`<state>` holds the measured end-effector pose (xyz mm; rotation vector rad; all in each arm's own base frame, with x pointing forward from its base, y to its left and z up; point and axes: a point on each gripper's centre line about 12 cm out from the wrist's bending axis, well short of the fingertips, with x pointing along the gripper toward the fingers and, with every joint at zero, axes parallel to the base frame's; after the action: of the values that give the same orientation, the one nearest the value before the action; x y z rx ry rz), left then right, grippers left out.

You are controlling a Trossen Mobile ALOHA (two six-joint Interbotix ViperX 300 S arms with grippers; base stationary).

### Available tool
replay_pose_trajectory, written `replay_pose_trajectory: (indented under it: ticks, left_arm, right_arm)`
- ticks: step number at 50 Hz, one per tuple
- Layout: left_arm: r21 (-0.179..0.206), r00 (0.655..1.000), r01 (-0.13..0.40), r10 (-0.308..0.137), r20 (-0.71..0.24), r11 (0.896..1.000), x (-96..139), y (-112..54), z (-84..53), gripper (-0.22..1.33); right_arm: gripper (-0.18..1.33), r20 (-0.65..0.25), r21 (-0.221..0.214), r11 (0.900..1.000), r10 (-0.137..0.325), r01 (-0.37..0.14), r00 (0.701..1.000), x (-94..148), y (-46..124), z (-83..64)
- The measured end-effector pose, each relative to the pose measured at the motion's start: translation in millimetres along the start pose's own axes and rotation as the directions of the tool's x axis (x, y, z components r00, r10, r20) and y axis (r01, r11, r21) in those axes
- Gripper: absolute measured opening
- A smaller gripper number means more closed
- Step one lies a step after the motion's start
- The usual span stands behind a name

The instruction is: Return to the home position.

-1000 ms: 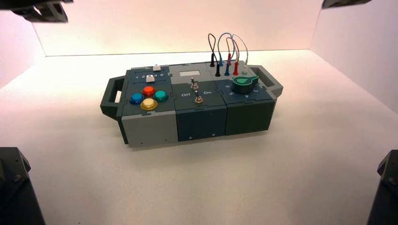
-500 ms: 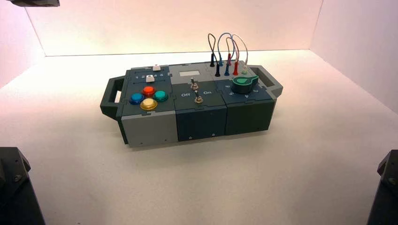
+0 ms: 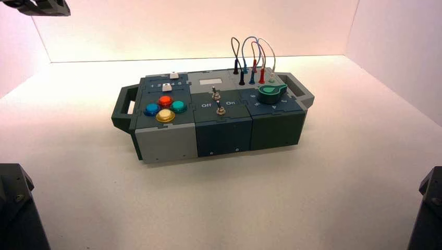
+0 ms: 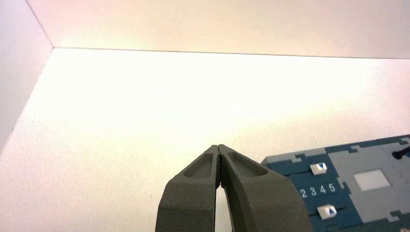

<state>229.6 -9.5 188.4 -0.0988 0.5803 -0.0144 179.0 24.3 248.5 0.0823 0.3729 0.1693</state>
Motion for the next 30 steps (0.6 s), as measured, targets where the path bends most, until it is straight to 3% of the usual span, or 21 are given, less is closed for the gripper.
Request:
replay_pose_trajectory:
  ticks: [18,30]
  left_arm:
    - [-0.007,0.990,0.019,-0.018,0.138,1.000,-36,-0.7,-0.9,-0.17]
    - [-0.007,0.988,0.021,-0.020,0.150,1.000,-41,-0.3,-5.2,-0.17]
  right_arm:
    - [-0.14,0.002,0.001,1.0000,0.000,0.000,1.000,0,0.1,0.2]
    - [-0.14,0.000,0.003,1.0000,0.000,0.000,1.000,0,0.0,-0.4]
